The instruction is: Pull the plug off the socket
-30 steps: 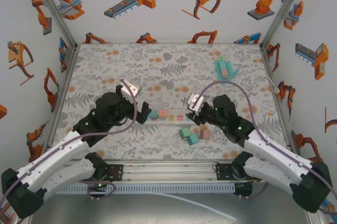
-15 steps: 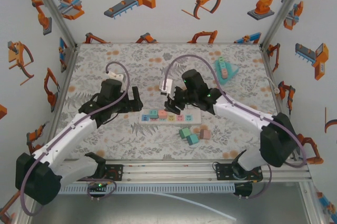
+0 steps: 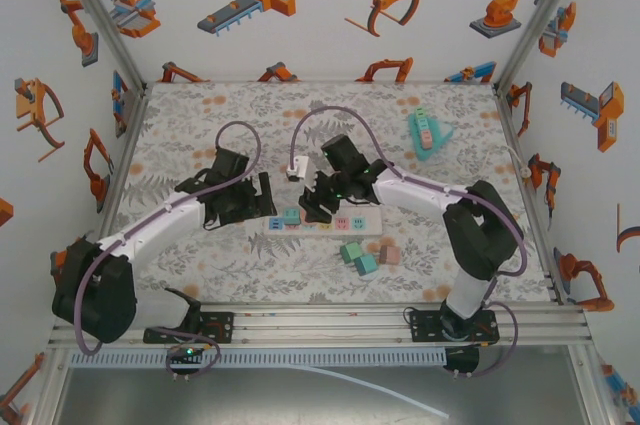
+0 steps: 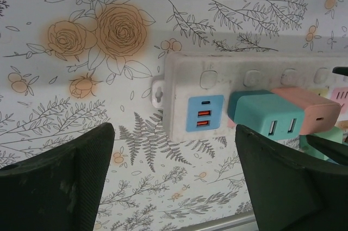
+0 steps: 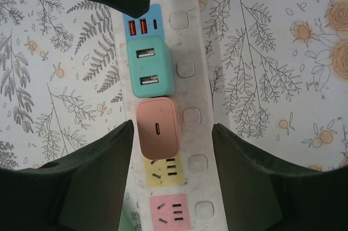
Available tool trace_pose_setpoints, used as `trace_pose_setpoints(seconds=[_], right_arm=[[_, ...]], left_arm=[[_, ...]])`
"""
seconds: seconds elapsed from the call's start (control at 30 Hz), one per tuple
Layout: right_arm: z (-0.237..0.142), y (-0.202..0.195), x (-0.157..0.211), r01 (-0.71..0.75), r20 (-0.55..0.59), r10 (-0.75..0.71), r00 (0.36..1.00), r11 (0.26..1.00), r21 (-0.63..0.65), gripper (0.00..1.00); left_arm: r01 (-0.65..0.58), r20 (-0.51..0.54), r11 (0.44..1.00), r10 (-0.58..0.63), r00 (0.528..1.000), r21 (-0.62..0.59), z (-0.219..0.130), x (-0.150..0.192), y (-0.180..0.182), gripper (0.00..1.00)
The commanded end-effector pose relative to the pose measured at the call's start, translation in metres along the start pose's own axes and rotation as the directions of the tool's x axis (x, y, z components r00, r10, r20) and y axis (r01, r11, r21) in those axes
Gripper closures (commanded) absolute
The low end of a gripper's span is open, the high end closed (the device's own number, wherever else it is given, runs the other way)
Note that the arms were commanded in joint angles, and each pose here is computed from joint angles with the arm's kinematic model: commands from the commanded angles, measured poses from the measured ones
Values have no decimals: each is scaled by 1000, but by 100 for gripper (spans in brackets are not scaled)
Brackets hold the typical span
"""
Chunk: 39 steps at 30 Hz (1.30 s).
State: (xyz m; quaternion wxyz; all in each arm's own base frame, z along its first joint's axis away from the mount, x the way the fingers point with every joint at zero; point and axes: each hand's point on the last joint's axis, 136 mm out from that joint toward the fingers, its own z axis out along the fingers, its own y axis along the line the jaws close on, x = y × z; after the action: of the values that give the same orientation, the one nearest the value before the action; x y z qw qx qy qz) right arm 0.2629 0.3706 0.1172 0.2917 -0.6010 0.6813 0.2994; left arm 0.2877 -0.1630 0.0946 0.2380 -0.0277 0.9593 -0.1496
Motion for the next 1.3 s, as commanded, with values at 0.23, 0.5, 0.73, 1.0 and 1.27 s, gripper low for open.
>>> trace_pose_setpoints(seconds=[0.23,0.5,0.73,1.0,1.27], right_arm=[[14,2,8,31,23,-32,999,999,27,49],[17,11,10,78,27,-78,997,997,-6,58],[10,16,-1,124,75,-123,990,992,-2,68],[3,24,-16,166,153,-162,975,986,-16,75],[-5,33,-29,189,213,-175,961,981,-48,78]], left_arm=[[43,-91,999,-44,995,-9,15,17,3,24],[66,-164,998,-67,984,-8,27,33,4,26],[68,-194,996,-78,978,-57,34,42,12,28],[91,-206,992,-108,973,-93,41,46,16,34],[87,-229,981,-126,965,-172,47,56,26,37]])
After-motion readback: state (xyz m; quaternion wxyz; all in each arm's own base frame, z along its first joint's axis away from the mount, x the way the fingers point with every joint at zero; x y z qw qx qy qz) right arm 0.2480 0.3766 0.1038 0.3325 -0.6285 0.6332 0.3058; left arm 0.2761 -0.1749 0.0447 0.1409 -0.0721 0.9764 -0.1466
